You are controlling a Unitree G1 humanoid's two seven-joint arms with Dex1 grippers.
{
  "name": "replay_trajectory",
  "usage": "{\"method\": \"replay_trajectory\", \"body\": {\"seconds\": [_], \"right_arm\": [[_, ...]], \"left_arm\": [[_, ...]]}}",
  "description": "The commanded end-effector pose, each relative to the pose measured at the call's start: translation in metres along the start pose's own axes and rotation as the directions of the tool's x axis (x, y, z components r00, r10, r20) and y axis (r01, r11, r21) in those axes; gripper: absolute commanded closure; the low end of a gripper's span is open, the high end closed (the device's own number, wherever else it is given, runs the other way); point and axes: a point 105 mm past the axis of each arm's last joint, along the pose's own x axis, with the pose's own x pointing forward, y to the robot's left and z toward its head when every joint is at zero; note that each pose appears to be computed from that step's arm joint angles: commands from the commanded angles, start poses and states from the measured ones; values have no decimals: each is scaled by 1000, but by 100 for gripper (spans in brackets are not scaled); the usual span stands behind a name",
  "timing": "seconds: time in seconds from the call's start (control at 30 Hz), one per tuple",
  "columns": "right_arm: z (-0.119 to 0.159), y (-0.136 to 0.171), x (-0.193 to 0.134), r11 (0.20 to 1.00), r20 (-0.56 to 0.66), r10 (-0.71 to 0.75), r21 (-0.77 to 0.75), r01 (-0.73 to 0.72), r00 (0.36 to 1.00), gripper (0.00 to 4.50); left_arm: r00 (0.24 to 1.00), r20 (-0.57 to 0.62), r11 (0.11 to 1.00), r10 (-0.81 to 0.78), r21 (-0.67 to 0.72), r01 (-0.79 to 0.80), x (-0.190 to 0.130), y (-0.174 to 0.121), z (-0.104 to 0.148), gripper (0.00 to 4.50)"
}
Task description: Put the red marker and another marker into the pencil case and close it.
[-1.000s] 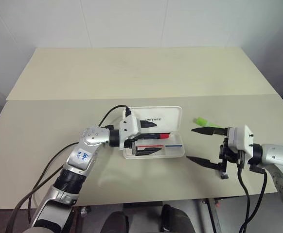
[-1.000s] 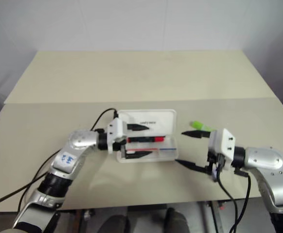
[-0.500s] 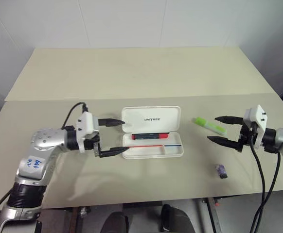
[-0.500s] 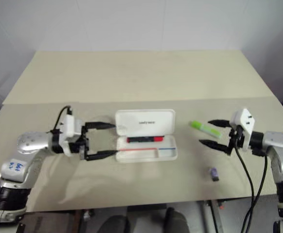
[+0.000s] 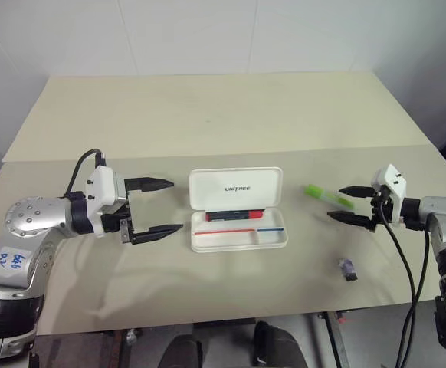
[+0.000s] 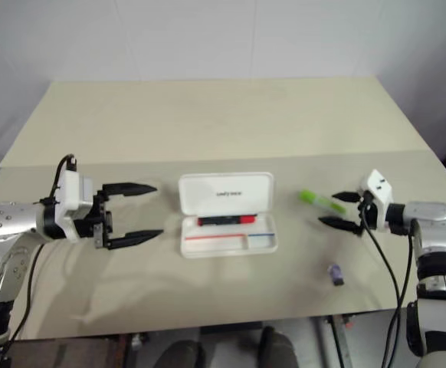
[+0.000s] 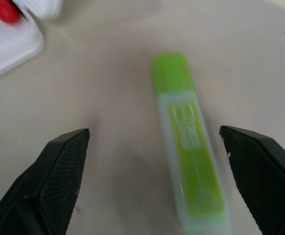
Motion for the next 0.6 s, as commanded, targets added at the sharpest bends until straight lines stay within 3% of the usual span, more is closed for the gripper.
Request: {"method": "replay_trajectory", "body": {"seconds": [0.03,0.07,0.17,0.43,0.6], "right_arm": [[-3,-10,-1,998,-25,-57,1,57,998,0],[-5,-11,-1,998,-37,-64,9,64,997,0],[-13,-8,3,999,-71,-30,39,33,997,61],[-2,4,16,996,-26,76,37,-75,997,343],[4,12,26,993,-7,111,-46,-111,994,341]], "left_arm": [[1000,24,999,-2,41,1,-1,-2,14,1],[1000,25,999,-3,43,2,-1,-2,14,1],[1000,24,999,-13,51,12,2,-3,16,0],[999,26,998,-22,54,21,4,-4,16,0],[999,31,998,-36,51,35,8,-7,14,0]]}}
